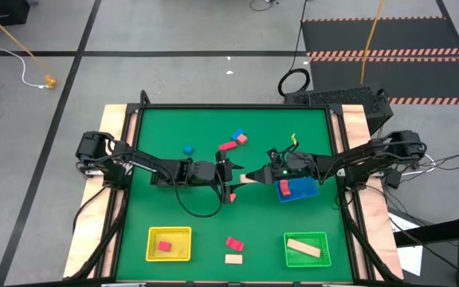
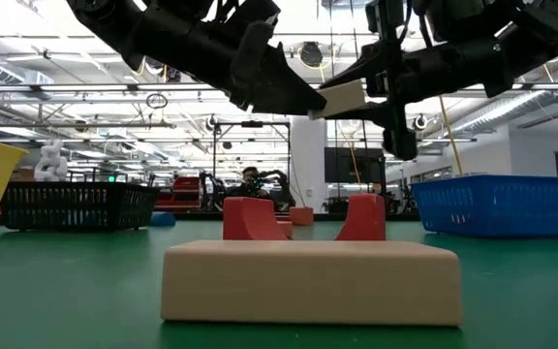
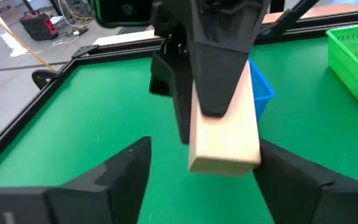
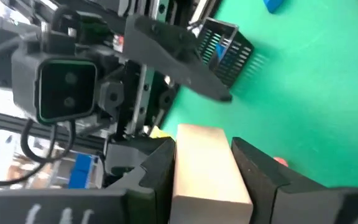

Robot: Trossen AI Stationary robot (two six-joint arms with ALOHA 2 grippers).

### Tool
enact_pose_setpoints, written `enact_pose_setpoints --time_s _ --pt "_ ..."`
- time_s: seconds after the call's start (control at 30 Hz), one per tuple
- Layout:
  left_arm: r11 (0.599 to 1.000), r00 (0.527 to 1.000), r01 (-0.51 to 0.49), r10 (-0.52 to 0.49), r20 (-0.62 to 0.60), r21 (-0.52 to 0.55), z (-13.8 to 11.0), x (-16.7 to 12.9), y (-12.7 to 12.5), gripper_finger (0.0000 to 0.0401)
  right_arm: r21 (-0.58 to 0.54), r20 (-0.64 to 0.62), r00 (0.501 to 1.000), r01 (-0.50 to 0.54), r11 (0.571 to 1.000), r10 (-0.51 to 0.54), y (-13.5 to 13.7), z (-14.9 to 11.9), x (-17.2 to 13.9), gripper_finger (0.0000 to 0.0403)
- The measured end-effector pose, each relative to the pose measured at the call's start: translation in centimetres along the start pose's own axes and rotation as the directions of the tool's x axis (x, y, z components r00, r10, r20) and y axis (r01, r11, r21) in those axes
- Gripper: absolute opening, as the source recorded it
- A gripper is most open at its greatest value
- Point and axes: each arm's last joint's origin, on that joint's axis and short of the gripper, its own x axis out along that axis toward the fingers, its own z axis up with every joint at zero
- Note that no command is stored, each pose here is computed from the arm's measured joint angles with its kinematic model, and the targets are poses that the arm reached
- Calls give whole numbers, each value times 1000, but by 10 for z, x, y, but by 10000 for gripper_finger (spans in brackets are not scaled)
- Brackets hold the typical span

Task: Sort & place blocks by color
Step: Put the top brown block into the green bin

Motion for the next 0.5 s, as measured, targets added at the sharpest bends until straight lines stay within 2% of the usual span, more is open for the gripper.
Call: enact_pose_setpoints --time_s 0.13,0.3,0.4,0.5 --pt "1000 1000 -14 14 7 -2 1 0 1 302 -35 -18 998 66 997 -67 -1 4 -10 118" --pt "995 994 -103 102 -39 -17 -3 0 3 317 -68 -3 995 103 992 -103 7 10 -28 118" --pt "988 984 -155 153 -86 -16 -8 -1 4 315 -80 18 995 95 992 -94 15 12 -40 118" --pt "974 965 -225 221 -138 -14 -13 -2 6 306 -46 11 999 51 998 -50 25 9 -49 118"
